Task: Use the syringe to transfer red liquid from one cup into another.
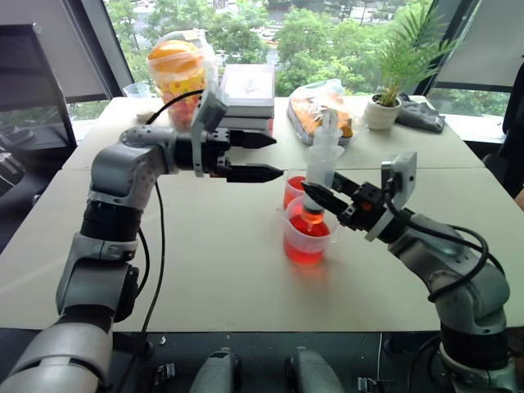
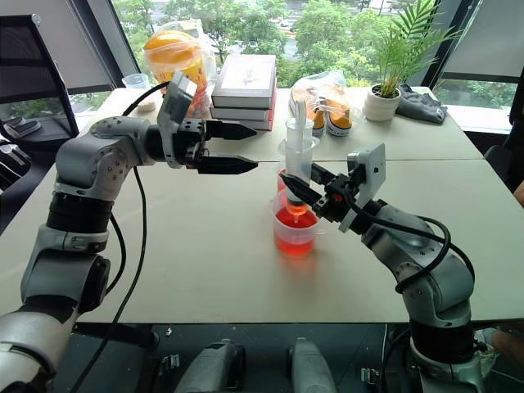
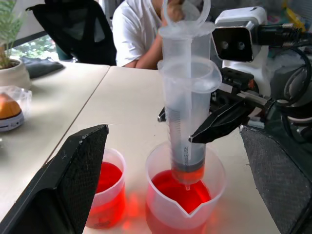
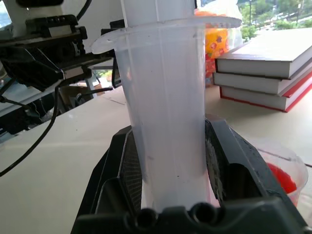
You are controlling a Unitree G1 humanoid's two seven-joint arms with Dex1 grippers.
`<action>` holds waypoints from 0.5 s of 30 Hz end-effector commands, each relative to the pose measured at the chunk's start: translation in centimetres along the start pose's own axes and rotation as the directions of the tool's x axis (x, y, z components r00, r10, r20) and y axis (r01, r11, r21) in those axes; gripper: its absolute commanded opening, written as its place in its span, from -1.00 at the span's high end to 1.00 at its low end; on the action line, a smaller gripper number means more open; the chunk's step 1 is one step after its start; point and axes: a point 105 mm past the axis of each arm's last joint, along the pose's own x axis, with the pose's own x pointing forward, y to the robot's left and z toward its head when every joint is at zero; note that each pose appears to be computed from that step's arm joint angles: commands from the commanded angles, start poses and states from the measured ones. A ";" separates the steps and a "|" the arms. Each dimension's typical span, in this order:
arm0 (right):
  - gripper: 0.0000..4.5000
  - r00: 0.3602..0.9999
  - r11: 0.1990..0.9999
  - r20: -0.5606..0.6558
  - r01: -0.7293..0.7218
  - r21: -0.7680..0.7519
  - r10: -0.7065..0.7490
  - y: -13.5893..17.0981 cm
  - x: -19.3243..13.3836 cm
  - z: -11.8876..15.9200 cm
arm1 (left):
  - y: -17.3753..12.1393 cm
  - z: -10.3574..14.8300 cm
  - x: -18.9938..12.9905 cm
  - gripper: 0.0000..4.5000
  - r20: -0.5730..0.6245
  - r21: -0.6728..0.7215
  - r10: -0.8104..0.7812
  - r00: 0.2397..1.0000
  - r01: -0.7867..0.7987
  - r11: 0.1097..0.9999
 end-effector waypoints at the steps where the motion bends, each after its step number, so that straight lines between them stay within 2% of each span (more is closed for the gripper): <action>1: 0.37 0.995 0.997 0.099 0.019 -0.075 -0.012 -1.5 0.7 4.0 | 0.8 1.3 -1.4 -0.98 0.046 0.042 0.084 0.995 -0.086 0.995; 5: 0.37 0.988 0.987 0.141 0.088 -0.133 -0.069 -4.8 2.4 5.8 | 0.9 1.1 -1.6 -0.98 0.048 0.047 0.110 0.993 -0.113 0.993; 9: 0.37 0.980 0.979 0.165 0.135 -0.152 -0.110 -7.6 4.2 5.7 | 0.6 1.0 -1.7 -0.98 0.053 0.047 0.113 0.992 -0.116 0.992; 13: 0.37 0.980 0.980 0.153 0.149 -0.134 -0.128 -9.2 5.6 3.6 | 0.6 1.0 -1.6 -0.98 0.053 0.047 0.119 0.992 -0.121 0.992; 15: 0.37 0.982 0.983 0.129 0.153 -0.098 -0.140 -9.5 6.0 1.5 | 0.6 1.2 -1.3 -0.98 0.057 0.060 0.114 0.992 -0.117 0.991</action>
